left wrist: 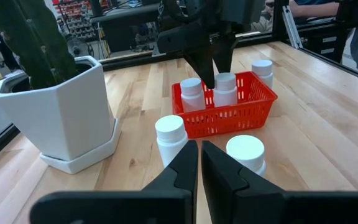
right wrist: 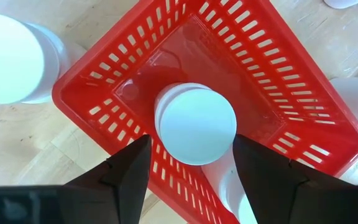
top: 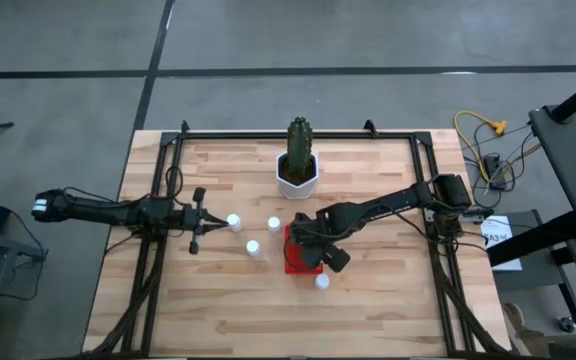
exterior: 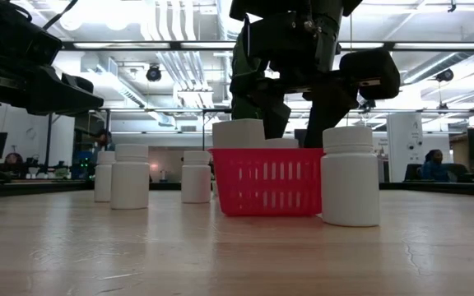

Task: Pick and place pill bottles into a basket
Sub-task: Put the white pill bottle into the red bin

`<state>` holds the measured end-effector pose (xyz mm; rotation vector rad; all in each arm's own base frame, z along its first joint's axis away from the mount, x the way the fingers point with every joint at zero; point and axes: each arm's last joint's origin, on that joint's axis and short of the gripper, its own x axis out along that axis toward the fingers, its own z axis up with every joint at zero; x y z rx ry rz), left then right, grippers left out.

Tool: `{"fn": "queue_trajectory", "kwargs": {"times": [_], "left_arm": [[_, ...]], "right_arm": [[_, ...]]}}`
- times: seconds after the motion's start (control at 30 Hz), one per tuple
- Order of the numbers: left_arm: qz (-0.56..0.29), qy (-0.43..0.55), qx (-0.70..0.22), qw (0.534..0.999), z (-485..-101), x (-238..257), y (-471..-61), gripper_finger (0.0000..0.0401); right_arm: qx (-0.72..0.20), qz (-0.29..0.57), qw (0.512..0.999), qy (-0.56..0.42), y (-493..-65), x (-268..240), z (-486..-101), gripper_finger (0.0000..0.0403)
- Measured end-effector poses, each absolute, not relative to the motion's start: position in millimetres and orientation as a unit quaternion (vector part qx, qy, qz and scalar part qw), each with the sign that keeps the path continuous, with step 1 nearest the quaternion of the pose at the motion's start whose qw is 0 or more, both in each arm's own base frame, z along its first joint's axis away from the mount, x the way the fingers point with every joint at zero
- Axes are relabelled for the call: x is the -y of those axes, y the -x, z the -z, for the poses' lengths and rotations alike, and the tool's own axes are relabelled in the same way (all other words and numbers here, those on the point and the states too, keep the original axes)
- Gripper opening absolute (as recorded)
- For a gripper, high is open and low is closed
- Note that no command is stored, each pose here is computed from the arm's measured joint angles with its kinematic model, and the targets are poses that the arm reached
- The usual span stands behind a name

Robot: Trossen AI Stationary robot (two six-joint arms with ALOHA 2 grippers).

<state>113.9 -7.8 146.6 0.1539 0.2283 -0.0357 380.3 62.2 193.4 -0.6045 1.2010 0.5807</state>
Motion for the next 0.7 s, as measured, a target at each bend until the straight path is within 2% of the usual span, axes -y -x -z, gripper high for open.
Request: {"fn": "queue_trajectory", "kwargs": {"times": [0.7], "left_arm": [[0.018, -0.077, -0.114, 0.990, -146.6, 7.9, -113.9, 0.0003]], "right_arm": [[-0.552, -0.239, 0.752, 0.270, -382.2, -61.8, -195.5, 0.0217]]}}
